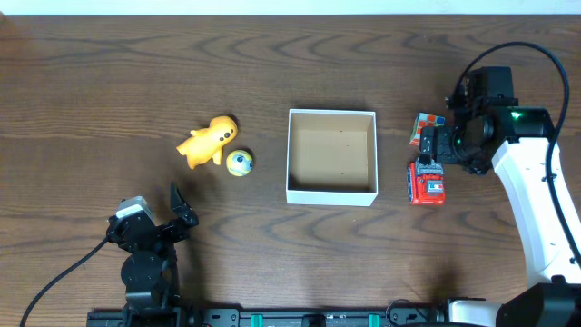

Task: Pack container
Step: 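Lower the right gripper onto the red-and-grey toy car and grasp it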

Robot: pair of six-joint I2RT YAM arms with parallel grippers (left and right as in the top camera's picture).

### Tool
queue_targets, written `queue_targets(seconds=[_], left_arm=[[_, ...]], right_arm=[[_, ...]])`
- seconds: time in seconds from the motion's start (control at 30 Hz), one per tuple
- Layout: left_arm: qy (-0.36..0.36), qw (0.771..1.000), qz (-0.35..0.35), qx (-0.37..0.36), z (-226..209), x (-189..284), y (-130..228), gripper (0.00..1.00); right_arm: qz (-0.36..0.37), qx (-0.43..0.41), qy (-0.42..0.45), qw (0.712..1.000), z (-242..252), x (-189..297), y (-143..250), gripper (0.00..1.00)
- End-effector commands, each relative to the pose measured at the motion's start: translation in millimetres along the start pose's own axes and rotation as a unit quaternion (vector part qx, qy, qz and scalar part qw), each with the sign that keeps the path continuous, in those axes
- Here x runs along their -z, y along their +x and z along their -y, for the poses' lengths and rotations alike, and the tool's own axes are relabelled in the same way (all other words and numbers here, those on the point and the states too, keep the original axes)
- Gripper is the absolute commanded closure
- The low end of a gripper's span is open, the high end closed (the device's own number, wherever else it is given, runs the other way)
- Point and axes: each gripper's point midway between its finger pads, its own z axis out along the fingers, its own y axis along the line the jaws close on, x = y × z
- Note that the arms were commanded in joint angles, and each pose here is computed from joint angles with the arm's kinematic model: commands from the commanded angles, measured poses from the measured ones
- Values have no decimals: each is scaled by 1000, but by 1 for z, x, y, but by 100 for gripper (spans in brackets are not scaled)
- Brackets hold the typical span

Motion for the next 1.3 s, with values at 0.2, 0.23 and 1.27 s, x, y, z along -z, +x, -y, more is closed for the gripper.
queue_targets(seconds=[0.2, 0.23, 1.27], left_arm=[[2, 1000, 4, -4, 1, 1, -2, 2], [2, 1000, 4, -4, 1, 1, -2, 2], [2, 1000, 3, -4, 1, 1, -2, 2]], right_arm=[[-20, 108, 8, 994, 3, -23, 7, 1], [-21, 108, 8, 994, 3, -27, 9, 1], [14, -32, 33, 999, -2, -105, 40, 2]])
